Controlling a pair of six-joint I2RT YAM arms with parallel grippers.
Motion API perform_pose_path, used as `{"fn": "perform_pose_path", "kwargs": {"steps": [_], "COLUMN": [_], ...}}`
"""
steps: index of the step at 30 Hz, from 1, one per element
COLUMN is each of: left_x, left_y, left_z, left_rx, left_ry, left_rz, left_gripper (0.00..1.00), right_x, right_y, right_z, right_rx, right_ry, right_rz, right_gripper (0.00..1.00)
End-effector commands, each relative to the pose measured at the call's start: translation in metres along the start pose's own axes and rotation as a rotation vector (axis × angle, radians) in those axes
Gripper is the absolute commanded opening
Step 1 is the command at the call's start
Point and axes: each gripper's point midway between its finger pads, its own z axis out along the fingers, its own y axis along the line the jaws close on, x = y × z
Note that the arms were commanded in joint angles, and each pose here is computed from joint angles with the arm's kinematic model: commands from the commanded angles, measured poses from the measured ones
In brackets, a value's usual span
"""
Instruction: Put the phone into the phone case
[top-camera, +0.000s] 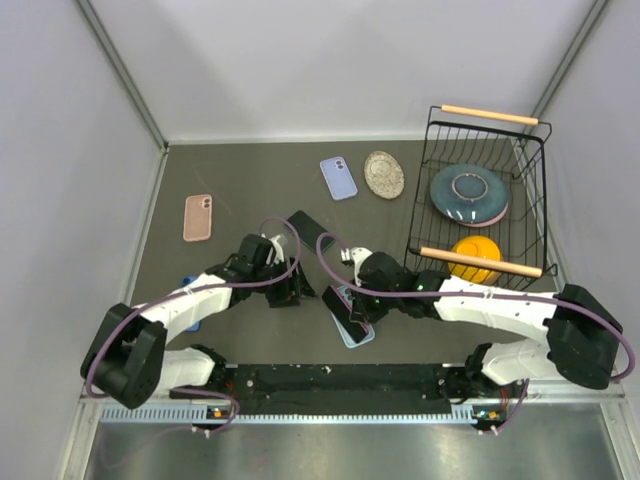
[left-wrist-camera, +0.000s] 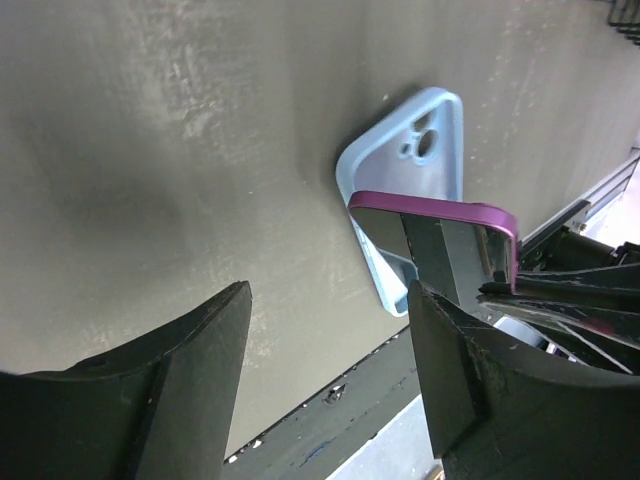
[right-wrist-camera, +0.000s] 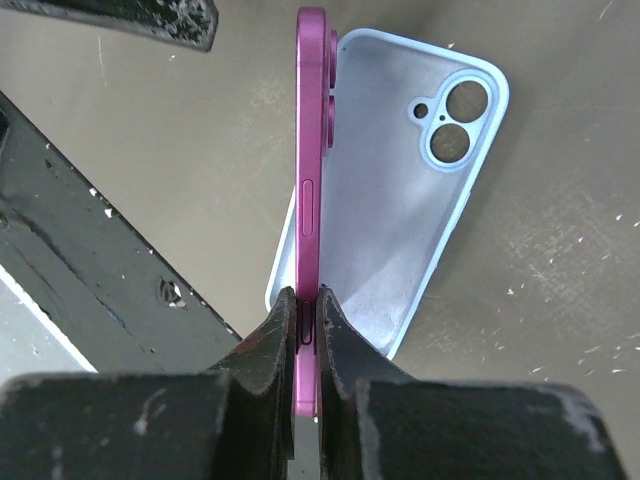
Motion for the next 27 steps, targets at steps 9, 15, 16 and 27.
{"fn": "perform_pose_path", "kwargs": {"steps": [9,15,16,27], "left_x": [0.008,0.012,0.011,0.024], "left_y": [0.012,0.01,0.007,0.005], "left_z": [0.015,0.016,0.016,0.028], "left_rx": [0.012,0.044,0.057,0.11], "left_ry": [0.013,0.014,0.01,0.05], "left_rz": [-0.052,-0.065,-0.064,-0.099], "left_gripper": [0.61,0.6,0.6,0.02], "right_x": [-0.03,-0.036,-0.035,-0.02], "right_y": [-0.002,0.0,0.0,-0.002], "right_z": [0.002,-0.008,-0.008,-0.011], "right_rx": [-0.017,-0.017,-0.016,-0.031], "right_ry": [-0.1,-0.121,-0.118,-0.074], "right_rz": [0.094,0.122,0.134,0.21], "right_gripper": [0.0,0.0,0.0,0.0]}}
